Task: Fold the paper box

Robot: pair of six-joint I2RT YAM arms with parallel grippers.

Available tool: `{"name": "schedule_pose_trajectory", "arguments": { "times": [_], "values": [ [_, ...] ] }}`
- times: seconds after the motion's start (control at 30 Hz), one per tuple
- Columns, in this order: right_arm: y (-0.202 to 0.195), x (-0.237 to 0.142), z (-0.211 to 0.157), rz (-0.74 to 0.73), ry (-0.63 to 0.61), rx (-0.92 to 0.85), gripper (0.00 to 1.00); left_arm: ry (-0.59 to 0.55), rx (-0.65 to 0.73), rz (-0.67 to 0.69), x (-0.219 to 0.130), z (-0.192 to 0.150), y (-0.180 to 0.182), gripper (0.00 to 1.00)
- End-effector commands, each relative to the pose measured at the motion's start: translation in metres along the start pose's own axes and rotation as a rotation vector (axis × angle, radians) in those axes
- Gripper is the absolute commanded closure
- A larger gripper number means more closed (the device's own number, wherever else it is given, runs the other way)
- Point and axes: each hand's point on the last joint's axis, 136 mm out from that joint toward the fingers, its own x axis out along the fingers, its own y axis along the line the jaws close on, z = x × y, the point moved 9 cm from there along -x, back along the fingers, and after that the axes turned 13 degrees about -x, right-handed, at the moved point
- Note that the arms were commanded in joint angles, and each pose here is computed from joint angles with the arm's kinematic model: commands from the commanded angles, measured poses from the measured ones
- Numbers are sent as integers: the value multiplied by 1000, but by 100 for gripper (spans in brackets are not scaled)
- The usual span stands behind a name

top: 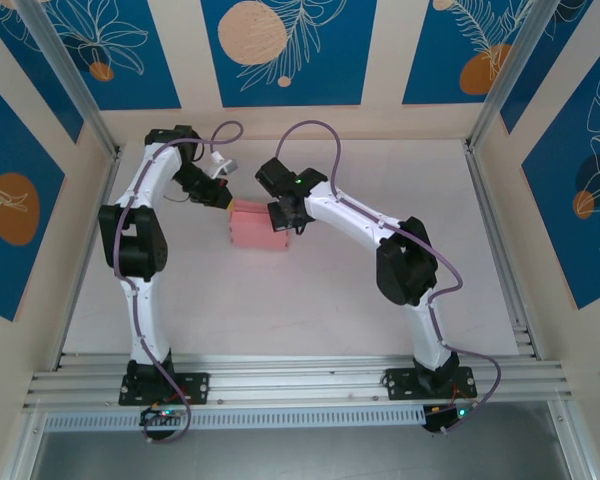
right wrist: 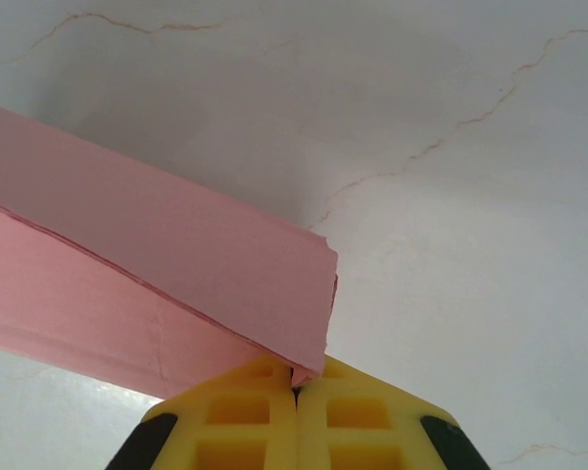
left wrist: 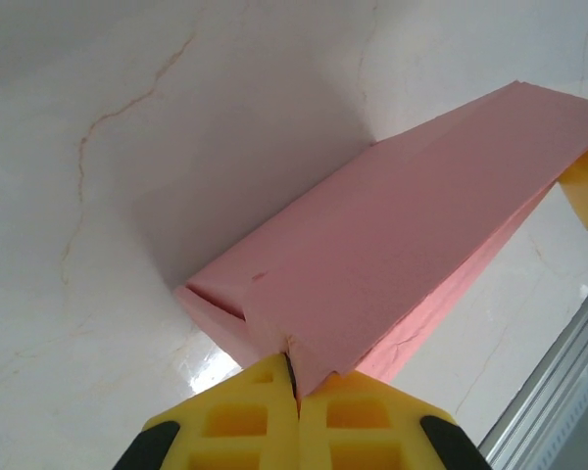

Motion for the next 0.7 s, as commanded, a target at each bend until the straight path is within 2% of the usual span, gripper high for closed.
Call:
{"name": "schedule_pose_trajectory", "arguments": {
  "times": [0.0, 0.37, 0.67],
  "values": [
    [19, 24, -11, 7, 78, -74, 100, -3, -7, -144, -2, -2, -20, 100],
    [22, 28, -16, -71, 83, -129, 99, -6, -37, -265, -18, 4, -32, 100],
    [23, 34, -19, -99, 97, -148, 99, -39, -83, -414, -26, 9, -23, 98]
  ]
}}
